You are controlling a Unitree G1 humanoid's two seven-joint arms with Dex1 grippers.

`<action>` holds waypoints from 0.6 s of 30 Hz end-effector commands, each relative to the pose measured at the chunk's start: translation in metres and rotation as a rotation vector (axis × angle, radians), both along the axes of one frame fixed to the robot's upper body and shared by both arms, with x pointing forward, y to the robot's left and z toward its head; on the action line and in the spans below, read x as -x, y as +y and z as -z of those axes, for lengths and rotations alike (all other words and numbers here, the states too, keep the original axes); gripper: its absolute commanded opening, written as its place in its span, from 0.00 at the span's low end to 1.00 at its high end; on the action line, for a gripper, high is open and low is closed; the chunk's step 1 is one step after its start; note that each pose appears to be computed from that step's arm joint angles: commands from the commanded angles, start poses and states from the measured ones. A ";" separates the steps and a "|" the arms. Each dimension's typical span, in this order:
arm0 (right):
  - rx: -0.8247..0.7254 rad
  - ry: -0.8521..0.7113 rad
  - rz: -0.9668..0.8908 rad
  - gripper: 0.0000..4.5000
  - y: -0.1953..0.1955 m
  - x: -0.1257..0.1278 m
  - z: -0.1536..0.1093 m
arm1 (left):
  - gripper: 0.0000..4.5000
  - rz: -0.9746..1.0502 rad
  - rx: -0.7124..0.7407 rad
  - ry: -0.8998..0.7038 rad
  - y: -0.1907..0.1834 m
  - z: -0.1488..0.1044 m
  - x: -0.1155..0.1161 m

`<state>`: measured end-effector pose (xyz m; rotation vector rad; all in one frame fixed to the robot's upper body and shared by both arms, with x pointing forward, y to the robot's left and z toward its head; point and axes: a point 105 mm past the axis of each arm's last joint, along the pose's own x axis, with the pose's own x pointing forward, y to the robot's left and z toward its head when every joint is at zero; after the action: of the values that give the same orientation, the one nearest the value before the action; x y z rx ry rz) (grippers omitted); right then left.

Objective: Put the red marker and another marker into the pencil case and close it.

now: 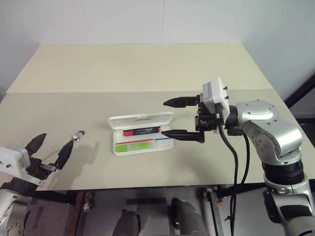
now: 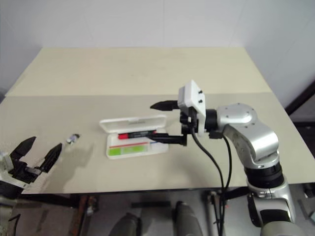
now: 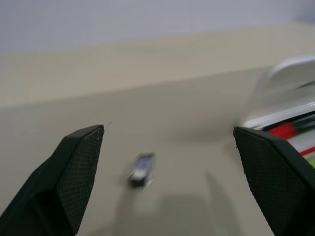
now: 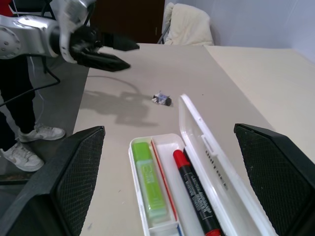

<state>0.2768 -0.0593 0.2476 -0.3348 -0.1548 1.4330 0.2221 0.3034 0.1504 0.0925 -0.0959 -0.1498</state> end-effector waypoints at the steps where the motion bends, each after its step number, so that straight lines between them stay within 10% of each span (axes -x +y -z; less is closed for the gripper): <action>1: -0.012 -0.044 0.013 0.99 -0.002 0.001 -0.006 | 1.00 -0.074 0.001 0.073 0.016 0.010 -0.013; 18: -0.015 -0.053 0.045 0.99 0.001 0.001 -0.005 | 1.00 0.141 -0.029 0.177 0.013 0.024 -0.073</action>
<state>0.2816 -0.0598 0.2468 -0.3358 -0.1656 1.3769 0.2947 0.3168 0.1200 0.0738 0.0860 -0.2722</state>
